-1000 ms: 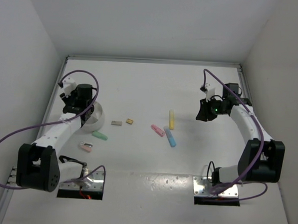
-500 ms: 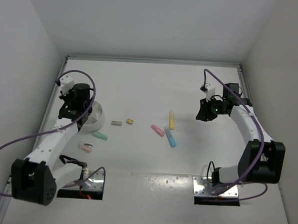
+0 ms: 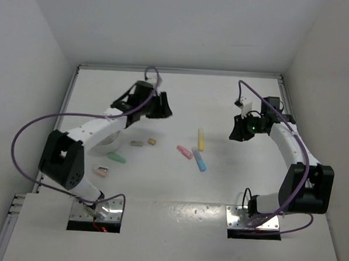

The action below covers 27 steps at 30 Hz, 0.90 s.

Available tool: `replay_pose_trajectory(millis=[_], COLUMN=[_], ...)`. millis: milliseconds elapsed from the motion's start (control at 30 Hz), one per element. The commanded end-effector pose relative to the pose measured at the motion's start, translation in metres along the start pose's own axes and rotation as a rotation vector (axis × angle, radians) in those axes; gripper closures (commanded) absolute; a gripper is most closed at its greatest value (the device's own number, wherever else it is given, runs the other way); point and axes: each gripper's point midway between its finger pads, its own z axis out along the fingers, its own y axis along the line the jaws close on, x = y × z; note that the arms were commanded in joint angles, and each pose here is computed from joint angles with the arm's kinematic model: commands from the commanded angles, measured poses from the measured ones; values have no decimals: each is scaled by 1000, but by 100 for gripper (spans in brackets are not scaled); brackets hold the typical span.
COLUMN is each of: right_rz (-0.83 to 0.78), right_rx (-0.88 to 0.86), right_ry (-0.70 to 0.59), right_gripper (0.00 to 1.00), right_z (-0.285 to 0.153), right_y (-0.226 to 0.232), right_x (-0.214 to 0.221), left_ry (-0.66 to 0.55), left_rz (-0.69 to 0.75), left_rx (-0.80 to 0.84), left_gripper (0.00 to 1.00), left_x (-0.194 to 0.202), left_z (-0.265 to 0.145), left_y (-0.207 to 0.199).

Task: Sort the stationery into containers
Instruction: Grab a piece of stationery with the left arm

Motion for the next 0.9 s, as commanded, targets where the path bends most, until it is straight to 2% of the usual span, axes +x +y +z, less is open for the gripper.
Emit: replay_pose_trajectory(millis=[0,33,67,133,167,400,433,500,567,600,867], right_rz=[-57,-57,-57,-57,-57,-41,-41,-41,-41,-41,-41], right_rx=[9,9,9,17,17,22,31,31,31,31,31], right_ry=[-59,-59,-59,-55,-55,-43,-39,-39,-39,-39,-39], right_gripper=[78,78,78,77,77,69,69,69,69,69,69], right_z=[-9,-9,-9,-10,-10,-8,-8,-8,-8,-8,-8], right_y=[-1,-1,-1,-3,-3,-5,-7,-7,-7,-7,-7], right_x=[-21,-21,-21,-20,-20,-18,-17,-17,-17,-17,-17], left_ry=[218,207,216,209,223,335,330,381,393,407,422], left_rz=[-22,-64,-68,-106,-91,-28,-19,1,-6,-12,-44], left_rx=[76,6,-5,-66,-54,40,46,40,37,31,-85], left_gripper=[42,42,50,56,63,62,62,62,62,57,53], left_x=[68,73,83,94,105,155,152,175,178,186,197], left_z=[5,10,13,22,23,49,53,59,61,63,66], left_y=[-30,-22,-30,-34,-50,-117,-121,-122,-127,-128,-124])
